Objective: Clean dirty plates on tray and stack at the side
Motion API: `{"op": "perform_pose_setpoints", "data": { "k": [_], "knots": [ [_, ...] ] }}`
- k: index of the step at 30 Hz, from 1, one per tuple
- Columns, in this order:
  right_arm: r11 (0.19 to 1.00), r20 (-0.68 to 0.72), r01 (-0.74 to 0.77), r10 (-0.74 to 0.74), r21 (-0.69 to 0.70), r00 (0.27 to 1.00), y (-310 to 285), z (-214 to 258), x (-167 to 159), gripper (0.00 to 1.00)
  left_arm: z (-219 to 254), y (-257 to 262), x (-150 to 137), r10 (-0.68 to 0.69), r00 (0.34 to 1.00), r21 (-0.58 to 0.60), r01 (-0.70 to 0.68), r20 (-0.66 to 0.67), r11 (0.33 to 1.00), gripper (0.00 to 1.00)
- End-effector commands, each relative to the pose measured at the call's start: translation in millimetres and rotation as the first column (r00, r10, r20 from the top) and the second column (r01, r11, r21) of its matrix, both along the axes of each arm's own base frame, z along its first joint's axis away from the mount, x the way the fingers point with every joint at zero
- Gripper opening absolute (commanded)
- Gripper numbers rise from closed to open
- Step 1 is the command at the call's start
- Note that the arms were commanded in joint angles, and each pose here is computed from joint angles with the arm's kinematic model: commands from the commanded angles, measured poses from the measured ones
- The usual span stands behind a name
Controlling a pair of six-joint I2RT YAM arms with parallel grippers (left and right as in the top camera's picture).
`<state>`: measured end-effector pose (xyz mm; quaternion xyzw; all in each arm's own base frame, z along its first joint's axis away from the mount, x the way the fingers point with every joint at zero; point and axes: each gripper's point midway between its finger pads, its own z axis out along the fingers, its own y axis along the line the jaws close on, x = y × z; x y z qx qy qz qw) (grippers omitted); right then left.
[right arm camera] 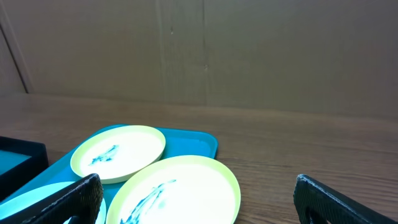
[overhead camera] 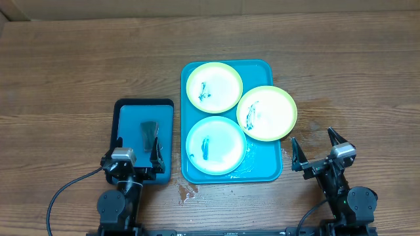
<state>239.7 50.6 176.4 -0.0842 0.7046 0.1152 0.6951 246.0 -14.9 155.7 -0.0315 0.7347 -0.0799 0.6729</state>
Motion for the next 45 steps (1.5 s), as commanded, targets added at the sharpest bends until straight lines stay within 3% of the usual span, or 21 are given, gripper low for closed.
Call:
{"op": "perform_pose_setpoints", "data": {
  "k": [1, 9, 15, 20, 25, 30, 35, 39, 42, 45],
  "knots": [
    [1.000, 0.002, -0.002, 0.002, -0.001, 1.000, 0.6, -2.1, 0.1, 1.00, -1.1, -1.1, -0.1, -0.004, 1.000, -0.003, 0.004, -0.001, 1.000, 1.00],
    [1.000, 0.002, -0.002, 0.002, -0.001, 1.000, 0.6, -2.1, 0.1, 1.00, 4.8, 2.7, 0.6, 0.019, 1.000, -0.001, -0.019, 0.023, 1.000, 1.00],
    [1.000, 0.006, 0.001, -0.001, -0.001, 1.000, 0.2, -1.2, 0.3, 1.00, -1.0, -3.3, -0.2, -0.005, 1.000, -0.140, 0.004, -0.012, 0.990, 1.00],
    [0.999, 0.074, -0.041, 0.041, 0.000, 0.996, 7.1, 15.1, -2.4, 1.00, 5.1, -16.6, -1.6, -0.072, 0.997, -0.328, 0.066, -0.005, 0.942, 1.00],
    [0.989, 0.294, -0.146, 0.142, -0.008, 0.945, 23.1, 76.9, -21.1, 1.00, 49.4, -31.6, -7.8, -0.161, 0.977, -0.311, 0.197, 0.137, 0.930, 1.00],
    [0.988, 0.313, -0.154, 0.141, 0.015, 0.939, 22.6, 110.5, -30.8, 1.00, 91.1, -26.4, -14.9, -0.136, 0.977, -0.236, 0.173, 0.164, 0.956, 1.00],
    [0.988, 0.170, -0.151, 0.143, 0.032, 0.975, 22.9, 128.0, -26.6, 1.00, 118.3, -22.5, -9.8, -0.122, 0.992, -0.111, 0.124, 0.031, 0.986, 1.00],
    [0.988, -0.040, -0.142, 0.144, 0.055, 0.989, 23.5, 136.2, -12.6, 1.00, 125.2, -21.0, 6.8, -0.111, 0.975, -0.100, 0.093, -0.191, 0.991, 1.00],
    [0.989, -0.240, -0.128, 0.143, 0.074, 0.960, 23.9, 133.0, 0.7, 1.00, 120.0, -21.7, 20.1, -0.111, 0.914, -0.111, 0.073, -0.390, 0.991, 1.00],
    [0.990, -0.489, -0.106, 0.139, 0.095, 0.861, 24.6, 122.6, 16.9, 1.00, 108.3, -22.0, 32.2, -0.107, 0.803, -0.116, 0.047, -0.586, 0.992, 1.00]
  ]
}}
